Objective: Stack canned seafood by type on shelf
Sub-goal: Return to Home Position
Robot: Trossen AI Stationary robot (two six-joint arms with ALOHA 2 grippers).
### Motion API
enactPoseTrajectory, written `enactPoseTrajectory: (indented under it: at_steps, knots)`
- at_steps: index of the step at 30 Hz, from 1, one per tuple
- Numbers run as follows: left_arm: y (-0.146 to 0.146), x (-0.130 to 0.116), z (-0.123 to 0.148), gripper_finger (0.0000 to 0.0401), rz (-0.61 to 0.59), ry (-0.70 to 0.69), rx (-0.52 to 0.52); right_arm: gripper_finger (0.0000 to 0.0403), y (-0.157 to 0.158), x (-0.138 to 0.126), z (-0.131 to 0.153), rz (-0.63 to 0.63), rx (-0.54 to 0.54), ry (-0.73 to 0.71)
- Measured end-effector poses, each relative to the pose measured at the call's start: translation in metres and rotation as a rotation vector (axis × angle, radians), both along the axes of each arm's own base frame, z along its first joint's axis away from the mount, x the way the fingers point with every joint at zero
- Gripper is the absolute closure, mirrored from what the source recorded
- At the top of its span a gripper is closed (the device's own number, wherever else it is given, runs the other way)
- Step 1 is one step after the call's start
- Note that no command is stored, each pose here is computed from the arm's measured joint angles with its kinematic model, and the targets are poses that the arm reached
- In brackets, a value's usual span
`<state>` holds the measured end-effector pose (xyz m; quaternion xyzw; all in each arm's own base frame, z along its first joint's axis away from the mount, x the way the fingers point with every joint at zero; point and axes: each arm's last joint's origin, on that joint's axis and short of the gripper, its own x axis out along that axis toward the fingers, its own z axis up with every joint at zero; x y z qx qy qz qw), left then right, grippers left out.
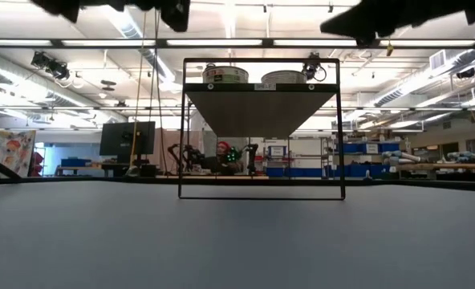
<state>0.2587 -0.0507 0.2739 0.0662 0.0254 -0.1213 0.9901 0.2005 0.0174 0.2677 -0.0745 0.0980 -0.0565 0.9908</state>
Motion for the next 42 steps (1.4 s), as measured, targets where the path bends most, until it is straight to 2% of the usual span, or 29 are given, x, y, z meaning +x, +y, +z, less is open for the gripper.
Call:
enactPoseTrajectory:
  at_steps: [4, 12, 21, 31, 35, 42]
  knots:
    - [0.016, -0.008, -0.008, 0.0400, 0.016, -0.055, -0.037, 0.0402, -0.008, -0.008, -0.012, -0.009, 0.014, -0.002]
    - [0.037, -0.039, -0.021, 0.0400, 0.081, -0.057, -0.068, 0.0402, -0.011, -0.030, -0.018, -0.028, -0.011, -0.049]
    - [0.050, -0.073, -0.040, 0.0400, 0.154, -0.052, -0.087, 0.0402, -0.012, -0.054, -0.041, -0.032, -0.016, -0.079]
    - [0.061, -0.096, -0.064, 0.0400, 0.222, -0.060, -0.080, 0.0402, -0.015, -0.081, -0.068, -0.004, -0.002, -0.151]
    - [0.065, -0.106, -0.079, 0.0400, 0.254, -0.047, -0.088, 0.0402, -0.018, -0.088, -0.075, 0.027, 0.042, -0.155]
    - [0.070, -0.128, -0.100, 0.0400, 0.302, -0.098, -0.133, 0.0402, -0.026, -0.104, -0.078, -0.015, 0.070, -0.150]
